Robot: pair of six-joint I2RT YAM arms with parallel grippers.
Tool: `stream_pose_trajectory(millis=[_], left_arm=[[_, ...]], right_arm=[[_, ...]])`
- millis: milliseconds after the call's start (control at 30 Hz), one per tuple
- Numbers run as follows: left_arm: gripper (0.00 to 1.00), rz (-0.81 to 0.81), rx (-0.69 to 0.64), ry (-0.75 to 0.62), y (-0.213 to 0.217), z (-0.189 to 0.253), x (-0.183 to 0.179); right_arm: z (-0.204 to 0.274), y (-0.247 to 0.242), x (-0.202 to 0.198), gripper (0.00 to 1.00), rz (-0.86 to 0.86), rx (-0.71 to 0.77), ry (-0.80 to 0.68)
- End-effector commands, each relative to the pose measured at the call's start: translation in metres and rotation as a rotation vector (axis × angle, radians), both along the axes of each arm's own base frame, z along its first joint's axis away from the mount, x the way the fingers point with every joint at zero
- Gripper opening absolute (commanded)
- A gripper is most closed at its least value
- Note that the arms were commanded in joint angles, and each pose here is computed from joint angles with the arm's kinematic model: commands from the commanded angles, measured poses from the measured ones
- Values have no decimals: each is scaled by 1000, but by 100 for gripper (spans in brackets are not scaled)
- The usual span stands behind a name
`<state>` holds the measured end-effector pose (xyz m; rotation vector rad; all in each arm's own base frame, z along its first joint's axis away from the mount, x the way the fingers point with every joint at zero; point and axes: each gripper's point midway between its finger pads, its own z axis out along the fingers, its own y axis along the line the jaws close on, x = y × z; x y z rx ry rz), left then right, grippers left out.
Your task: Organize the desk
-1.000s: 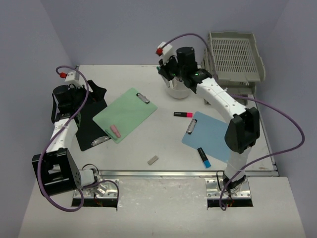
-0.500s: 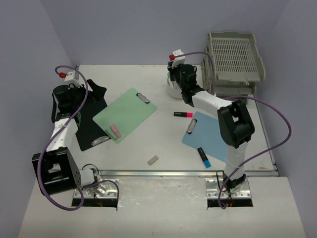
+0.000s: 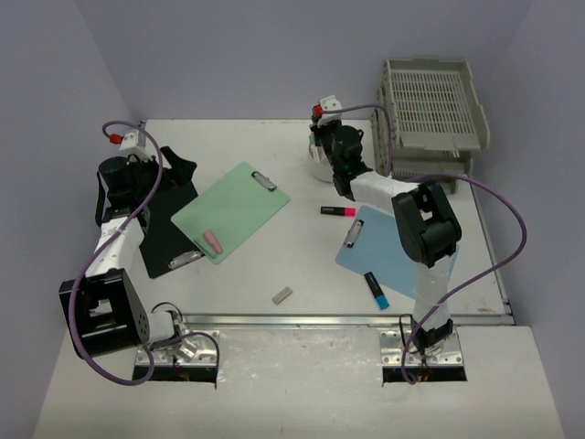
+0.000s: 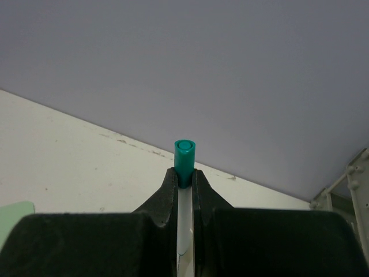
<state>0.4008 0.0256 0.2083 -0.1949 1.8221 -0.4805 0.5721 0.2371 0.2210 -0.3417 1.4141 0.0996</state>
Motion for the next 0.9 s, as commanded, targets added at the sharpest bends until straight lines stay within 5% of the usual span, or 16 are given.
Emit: stream_pose_trajectory(millis=[0,167,367,633,800,867], left_arm=[[100,15,36,-60,8,18,7],[100,16,42,-58,9,17,6],[100,17,39,-58,8,18,6],[100,17,39,-85,7,34,2],[100,12,62,-109,4,42,-7],[100,12,85,-123,3,44,-12]], right_arm=[[0,-5,4,0,-35,11,-39],[-21,-7,1,0,-38,-8,7],[-28,-6,-7,38,-19,-6,51],[17,8,-27,51,93,36,119],[34,-1,-84,53,200,-111,253],[4,-14,-123,55,258,-228,418]])
